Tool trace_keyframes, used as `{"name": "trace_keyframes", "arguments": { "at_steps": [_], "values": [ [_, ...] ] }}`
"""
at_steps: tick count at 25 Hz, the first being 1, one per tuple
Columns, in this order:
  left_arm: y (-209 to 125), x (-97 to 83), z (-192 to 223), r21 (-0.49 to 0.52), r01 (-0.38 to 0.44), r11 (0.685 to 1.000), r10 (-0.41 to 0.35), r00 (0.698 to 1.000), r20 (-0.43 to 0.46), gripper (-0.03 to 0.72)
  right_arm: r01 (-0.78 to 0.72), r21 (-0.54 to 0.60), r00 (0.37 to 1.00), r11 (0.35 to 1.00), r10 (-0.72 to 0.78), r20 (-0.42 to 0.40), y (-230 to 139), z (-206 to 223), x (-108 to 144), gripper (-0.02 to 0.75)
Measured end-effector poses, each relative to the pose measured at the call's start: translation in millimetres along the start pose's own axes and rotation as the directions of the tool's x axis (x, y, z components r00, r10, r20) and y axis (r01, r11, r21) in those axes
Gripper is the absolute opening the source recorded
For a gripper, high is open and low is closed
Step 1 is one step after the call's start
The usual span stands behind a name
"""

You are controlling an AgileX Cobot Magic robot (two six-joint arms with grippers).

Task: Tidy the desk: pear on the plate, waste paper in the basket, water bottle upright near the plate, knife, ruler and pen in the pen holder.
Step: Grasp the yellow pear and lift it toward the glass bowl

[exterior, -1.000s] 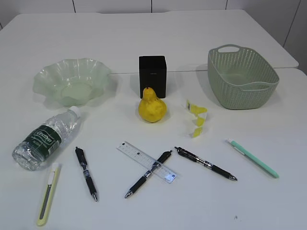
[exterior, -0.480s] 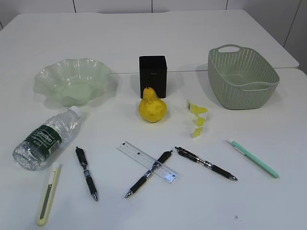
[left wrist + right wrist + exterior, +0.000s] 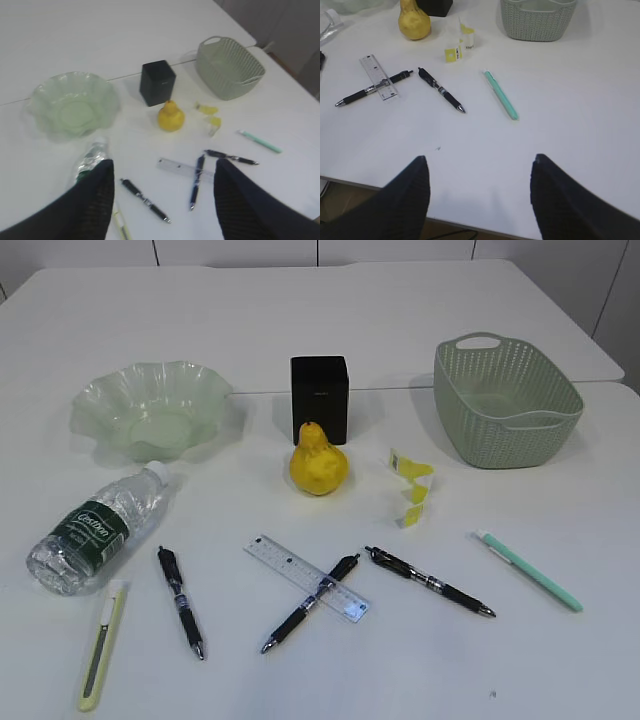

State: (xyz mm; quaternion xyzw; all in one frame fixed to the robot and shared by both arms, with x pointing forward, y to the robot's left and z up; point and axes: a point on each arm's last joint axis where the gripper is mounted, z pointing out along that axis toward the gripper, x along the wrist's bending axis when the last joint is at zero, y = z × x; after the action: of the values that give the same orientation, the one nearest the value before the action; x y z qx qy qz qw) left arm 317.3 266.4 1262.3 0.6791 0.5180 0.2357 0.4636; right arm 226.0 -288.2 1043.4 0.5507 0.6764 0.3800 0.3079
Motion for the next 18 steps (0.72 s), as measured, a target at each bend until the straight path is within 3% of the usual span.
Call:
{"name": "trace_keyframes", "arguments": {
  "at_steps": [4, 11, 18],
  "values": [
    [41.0, 1.6, 18.7, -0.016, 0.035, 0.999, -0.033, 0.994, 0.103, 0.469, -0.055, 0.017, 0.998, 0.998, 0.055, -0.004, -0.6, -2.5, 0.7, 0.501],
    [92.8, 24.2, 63.2, 0.0, 0.041, 0.999, -0.04, 0.993, 0.107, 0.506, -0.243, 0.185, 0.969, 0.952, 0.245, 0.012, 3.8, 5.5, 0.7, 0.501],
    [108.7, 40.2, 96.3, 0.037, 0.052, 0.998, -0.055, 0.993, 0.101, 0.507, -0.307, 0.383, 0.945, 0.871, 0.325, 0.019, 21.7, 31.6, 1.0, 0.501]
  ]
}}
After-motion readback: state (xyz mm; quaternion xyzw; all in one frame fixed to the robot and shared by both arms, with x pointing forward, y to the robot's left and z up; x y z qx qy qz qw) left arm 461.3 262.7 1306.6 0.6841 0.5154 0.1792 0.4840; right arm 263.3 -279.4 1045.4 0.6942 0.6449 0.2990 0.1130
